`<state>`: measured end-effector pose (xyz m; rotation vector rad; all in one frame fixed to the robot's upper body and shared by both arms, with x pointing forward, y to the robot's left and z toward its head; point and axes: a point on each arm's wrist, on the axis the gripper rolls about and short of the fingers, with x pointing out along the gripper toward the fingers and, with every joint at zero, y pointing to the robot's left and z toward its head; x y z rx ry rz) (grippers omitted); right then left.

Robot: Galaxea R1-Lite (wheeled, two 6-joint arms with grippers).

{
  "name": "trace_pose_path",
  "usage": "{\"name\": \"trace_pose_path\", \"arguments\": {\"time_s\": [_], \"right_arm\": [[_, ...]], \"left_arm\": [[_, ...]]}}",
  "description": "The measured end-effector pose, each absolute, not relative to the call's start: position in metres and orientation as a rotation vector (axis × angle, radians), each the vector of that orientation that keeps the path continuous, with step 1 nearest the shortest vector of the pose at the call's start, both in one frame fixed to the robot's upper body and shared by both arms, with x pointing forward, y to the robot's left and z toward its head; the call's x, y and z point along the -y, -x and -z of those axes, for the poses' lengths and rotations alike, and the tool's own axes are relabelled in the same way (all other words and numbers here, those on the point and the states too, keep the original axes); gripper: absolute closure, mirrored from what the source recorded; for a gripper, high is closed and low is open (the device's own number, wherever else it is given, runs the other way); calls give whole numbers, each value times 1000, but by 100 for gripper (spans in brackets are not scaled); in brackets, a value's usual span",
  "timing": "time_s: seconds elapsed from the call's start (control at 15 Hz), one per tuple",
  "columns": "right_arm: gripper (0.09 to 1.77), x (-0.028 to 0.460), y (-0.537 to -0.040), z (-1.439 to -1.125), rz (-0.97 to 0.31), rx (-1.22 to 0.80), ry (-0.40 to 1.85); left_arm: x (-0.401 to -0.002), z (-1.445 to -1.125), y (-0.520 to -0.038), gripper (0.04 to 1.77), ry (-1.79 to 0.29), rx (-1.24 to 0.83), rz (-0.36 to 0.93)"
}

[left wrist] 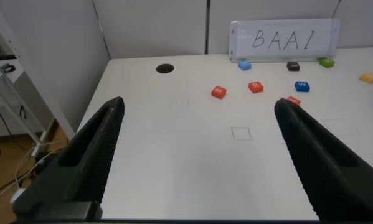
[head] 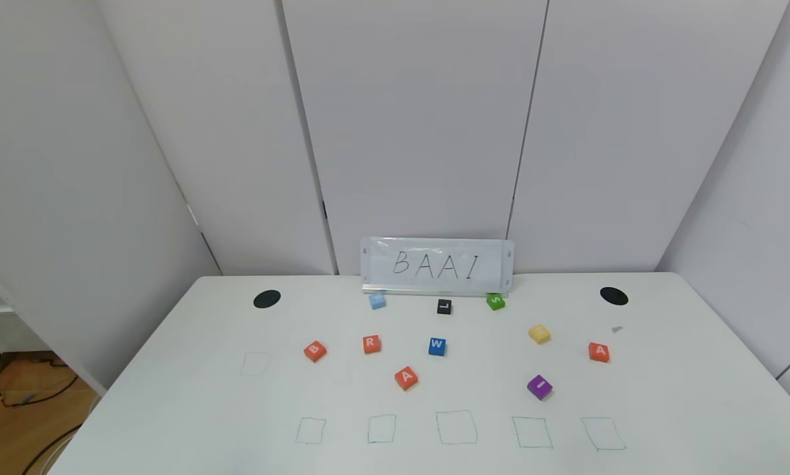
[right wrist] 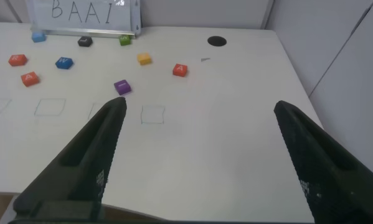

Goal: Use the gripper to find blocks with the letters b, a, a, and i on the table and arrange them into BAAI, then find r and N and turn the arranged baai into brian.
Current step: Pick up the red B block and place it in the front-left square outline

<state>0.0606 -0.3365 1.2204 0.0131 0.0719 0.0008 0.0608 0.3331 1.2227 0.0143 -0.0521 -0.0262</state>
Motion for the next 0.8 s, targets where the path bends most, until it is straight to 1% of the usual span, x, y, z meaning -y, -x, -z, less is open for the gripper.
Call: {"name": "trace_pose_path", "arguments": {"time_s": [0.2, 0.33, 0.73, 0.8], "right_arm": [[15, 337, -76, -1254, 0, -56, -12], [15, 336, -92, -1270, 1, -96, -11], [15, 336, -135, -1311, -14, -191, -10], [15, 336, -141, -1314, -15, -209, -10]], "left_arm": [[-333, -1265, -67, 9, -14, 62, 44], [-333, -1285, -79, 9, -16, 37, 52], [-332, -1314, -123, 9, -5, -106, 51], [-332, -1316, -129, 9, -5, -124, 50]]}}
